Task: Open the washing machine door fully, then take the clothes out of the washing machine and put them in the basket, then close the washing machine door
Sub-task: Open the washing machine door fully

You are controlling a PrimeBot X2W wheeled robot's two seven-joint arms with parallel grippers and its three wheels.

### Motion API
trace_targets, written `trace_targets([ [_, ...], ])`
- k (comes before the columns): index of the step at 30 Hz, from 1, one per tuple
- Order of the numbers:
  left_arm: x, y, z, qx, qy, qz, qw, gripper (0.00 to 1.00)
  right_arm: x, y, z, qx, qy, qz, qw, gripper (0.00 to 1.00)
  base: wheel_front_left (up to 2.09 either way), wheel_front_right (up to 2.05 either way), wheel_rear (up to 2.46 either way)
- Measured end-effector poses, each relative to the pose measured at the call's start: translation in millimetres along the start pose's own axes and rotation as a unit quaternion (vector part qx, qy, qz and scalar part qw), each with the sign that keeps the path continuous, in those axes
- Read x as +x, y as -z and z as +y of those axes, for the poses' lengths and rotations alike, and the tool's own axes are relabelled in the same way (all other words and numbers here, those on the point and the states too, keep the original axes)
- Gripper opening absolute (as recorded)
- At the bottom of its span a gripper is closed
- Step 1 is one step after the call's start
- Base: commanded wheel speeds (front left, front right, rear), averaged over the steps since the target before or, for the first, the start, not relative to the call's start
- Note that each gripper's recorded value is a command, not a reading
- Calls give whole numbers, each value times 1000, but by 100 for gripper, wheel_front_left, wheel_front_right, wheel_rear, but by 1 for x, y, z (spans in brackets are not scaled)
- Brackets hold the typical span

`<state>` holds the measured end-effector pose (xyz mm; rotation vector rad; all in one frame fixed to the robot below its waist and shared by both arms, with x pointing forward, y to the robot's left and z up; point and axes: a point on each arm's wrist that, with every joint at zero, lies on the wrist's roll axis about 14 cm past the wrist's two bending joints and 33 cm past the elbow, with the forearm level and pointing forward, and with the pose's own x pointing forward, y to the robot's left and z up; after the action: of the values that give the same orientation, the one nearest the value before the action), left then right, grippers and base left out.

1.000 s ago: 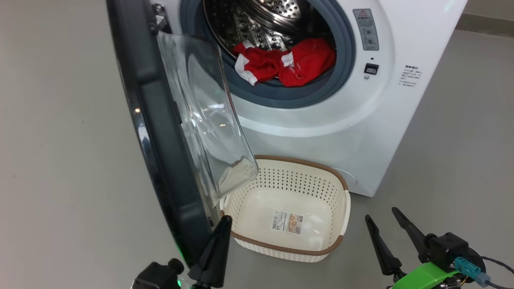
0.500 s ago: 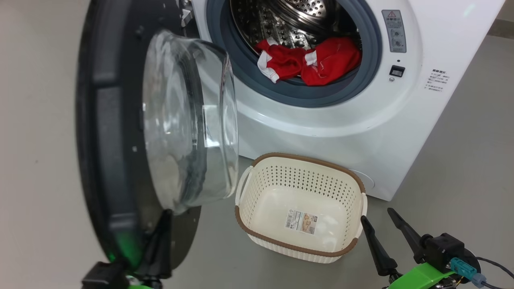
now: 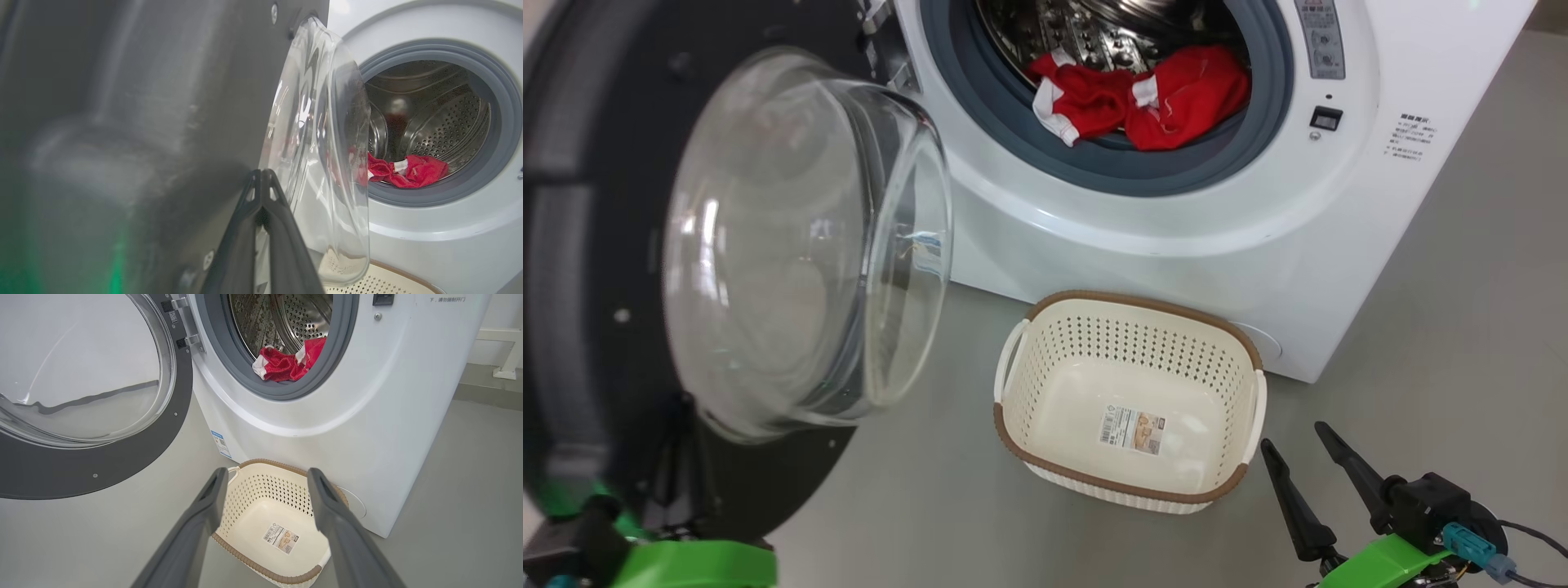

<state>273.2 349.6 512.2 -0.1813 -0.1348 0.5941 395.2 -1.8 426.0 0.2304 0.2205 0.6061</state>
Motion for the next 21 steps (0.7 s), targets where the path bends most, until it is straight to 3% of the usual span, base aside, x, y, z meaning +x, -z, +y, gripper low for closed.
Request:
trace_targets([
  [21,48,-16,80,38,-122,-18,992,0,8,7,-25,-2,16,7,1000,100,0,0,0],
])
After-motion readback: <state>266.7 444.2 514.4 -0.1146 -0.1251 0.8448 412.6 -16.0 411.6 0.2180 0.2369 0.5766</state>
